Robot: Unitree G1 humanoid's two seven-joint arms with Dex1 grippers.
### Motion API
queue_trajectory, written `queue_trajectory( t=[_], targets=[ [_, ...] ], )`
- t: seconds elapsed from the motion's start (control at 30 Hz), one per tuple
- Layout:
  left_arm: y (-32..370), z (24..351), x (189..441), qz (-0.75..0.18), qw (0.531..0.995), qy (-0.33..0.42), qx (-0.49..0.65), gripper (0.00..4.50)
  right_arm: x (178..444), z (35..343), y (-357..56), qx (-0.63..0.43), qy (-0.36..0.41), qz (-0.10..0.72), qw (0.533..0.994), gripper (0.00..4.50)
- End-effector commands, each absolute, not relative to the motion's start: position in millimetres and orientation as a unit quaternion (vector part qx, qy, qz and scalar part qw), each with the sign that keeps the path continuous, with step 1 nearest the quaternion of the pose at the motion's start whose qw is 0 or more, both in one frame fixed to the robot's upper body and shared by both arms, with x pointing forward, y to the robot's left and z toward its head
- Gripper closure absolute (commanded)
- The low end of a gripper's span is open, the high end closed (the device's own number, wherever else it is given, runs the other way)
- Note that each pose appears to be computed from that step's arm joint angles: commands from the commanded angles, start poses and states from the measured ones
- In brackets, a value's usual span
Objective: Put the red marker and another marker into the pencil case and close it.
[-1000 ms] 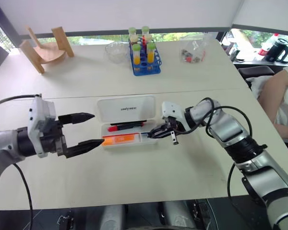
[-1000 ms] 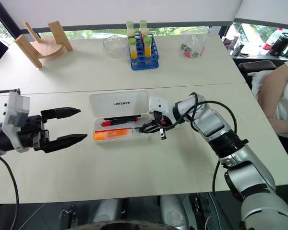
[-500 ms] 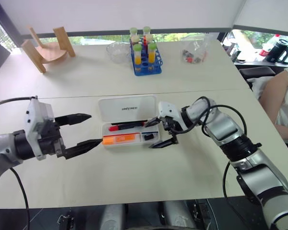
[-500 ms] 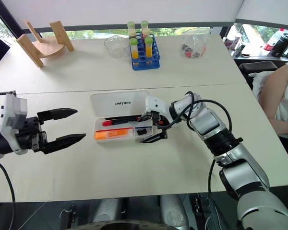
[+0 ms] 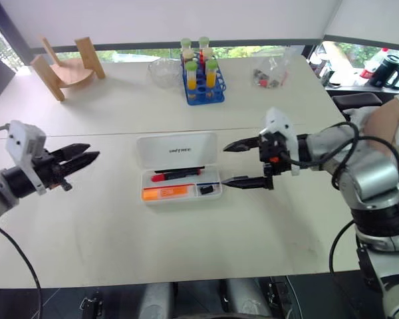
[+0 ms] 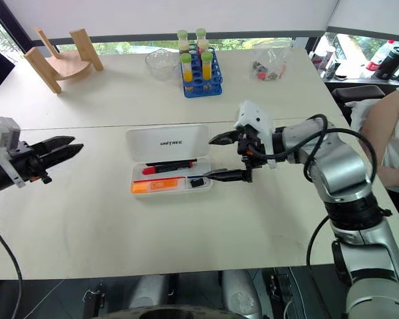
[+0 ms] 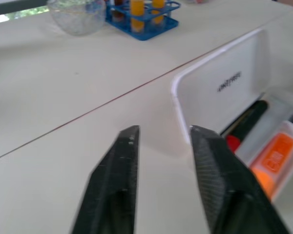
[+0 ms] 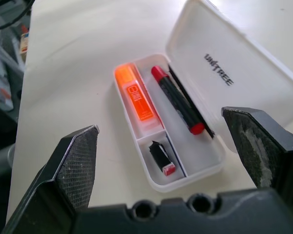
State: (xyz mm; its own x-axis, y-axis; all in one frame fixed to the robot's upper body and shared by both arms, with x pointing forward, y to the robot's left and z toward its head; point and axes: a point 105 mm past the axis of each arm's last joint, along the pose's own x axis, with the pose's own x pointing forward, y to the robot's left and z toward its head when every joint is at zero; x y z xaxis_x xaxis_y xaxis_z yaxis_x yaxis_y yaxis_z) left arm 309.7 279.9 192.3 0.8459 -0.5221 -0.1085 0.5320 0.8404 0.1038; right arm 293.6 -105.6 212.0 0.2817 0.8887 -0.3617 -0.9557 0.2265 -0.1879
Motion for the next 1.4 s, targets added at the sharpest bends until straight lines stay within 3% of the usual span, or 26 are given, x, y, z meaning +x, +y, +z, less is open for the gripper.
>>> queue_trajectory(
  t=[0.03, 0.17, 0.37, 0.57, 0.77, 0.97, 1.1, 1.23, 1.4],
  targets=[
    [276, 172, 352, -0.266, 0.959, 0.042, 0.086, 4.48, 284, 231, -109, -0.168, 0.054, 0.578, 0.797, 0.00],
    [246, 158, 387, -0.303, 0.951, 0.030, 0.058, 4.48, 283, 225, -114, -0.166, 0.062, 0.555, 0.813, 0.00],
    [194, 169, 401, -0.404, 0.915, -0.017, -0.013, 4.48, 285, 222, -124, -0.168, 0.070, 0.526, 0.831, 0.00],
    [164, 168, 358, -0.564, 0.823, 0.043, -0.041, 4.48, 286, 218, -129, -0.175, 0.077, 0.512, 0.838, 0.00],
    [149, 146, 320, -0.631, 0.767, 0.117, -0.005, 4.48, 287, 219, -128, -0.180, 0.074, 0.511, 0.837, 0.00],
    [140, 82, 298, -0.624, 0.745, 0.214, 0.100, 4.48, 289, 219, -128, -0.183, 0.074, 0.510, 0.837, 0.00],
    [160, 42, 282, -0.603, 0.723, 0.284, 0.183, 4.48, 291, 216, -128, -0.187, 0.077, 0.512, 0.835, 0.00],
    [166, 87, 286, -0.580, 0.778, 0.216, 0.112, 4.48, 291, 217, -126, -0.188, 0.077, 0.517, 0.831, 0.00],
    [185, 145, 269, -0.541, 0.825, 0.148, 0.065, 4.48, 288, 214, -132, -0.188, 0.088, 0.522, 0.827, 0.00]
  ],
)
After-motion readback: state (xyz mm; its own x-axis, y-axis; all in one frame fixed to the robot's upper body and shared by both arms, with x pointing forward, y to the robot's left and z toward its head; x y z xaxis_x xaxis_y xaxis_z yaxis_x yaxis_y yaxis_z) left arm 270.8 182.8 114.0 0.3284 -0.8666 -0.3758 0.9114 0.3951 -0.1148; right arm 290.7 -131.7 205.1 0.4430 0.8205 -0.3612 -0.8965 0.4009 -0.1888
